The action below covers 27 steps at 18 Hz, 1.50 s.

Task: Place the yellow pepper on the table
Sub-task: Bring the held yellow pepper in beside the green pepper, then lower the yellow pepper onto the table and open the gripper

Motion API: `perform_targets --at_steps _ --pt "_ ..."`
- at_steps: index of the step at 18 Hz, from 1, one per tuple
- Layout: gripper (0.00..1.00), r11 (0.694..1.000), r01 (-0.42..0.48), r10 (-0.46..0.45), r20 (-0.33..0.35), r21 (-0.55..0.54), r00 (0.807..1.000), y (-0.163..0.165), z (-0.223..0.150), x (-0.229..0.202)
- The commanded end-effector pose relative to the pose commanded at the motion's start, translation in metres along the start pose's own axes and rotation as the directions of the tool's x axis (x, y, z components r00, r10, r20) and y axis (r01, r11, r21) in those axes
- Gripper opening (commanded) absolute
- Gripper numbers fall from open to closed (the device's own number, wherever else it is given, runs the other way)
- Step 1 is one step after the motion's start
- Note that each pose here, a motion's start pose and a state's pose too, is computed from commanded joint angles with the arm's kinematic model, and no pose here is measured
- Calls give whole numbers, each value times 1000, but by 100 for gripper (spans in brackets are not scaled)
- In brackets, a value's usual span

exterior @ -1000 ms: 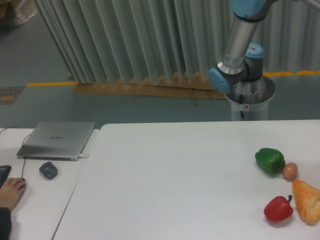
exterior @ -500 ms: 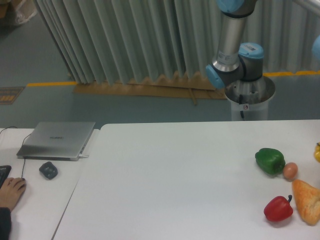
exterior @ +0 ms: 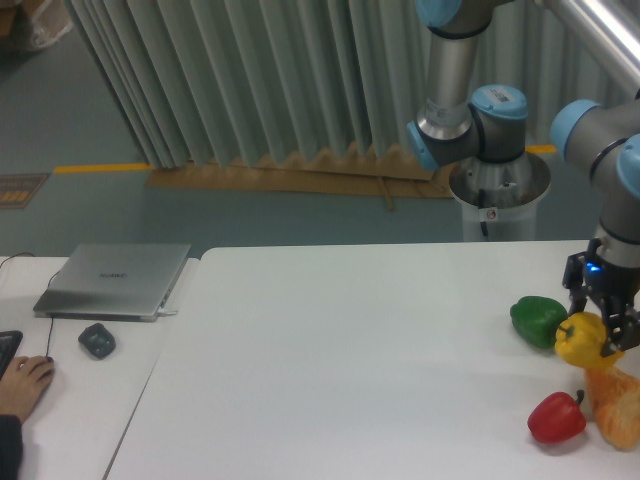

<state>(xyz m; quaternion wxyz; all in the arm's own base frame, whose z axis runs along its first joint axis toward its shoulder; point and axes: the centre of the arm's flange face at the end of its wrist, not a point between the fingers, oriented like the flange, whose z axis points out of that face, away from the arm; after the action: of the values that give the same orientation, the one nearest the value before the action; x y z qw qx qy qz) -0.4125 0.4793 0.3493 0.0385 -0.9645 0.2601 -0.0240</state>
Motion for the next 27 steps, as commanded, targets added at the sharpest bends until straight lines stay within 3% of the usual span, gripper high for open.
perform_targets --at_steps 3,12,13,14,16,21,25,27 --pt "44 996 -10 11 0 -84 1000 -8 7 4" --pt "45 995 7 -4 33 -96 999 -22 12 8" --pt "51 995 7 -4 33 -96 999 -22 12 8" --pt "63 995 7 -4 31 -103 1000 -22 13 8" --pt "100 988 4 2 41 -155 999 -17 12 8" --pt "100 986 3 7 63 -167 998 -20 9 7" --pt "100 986 55 -44 75 -160 996 -21 7 7" --pt "100 989 58 -43 110 -134 993 -25 -18 12"
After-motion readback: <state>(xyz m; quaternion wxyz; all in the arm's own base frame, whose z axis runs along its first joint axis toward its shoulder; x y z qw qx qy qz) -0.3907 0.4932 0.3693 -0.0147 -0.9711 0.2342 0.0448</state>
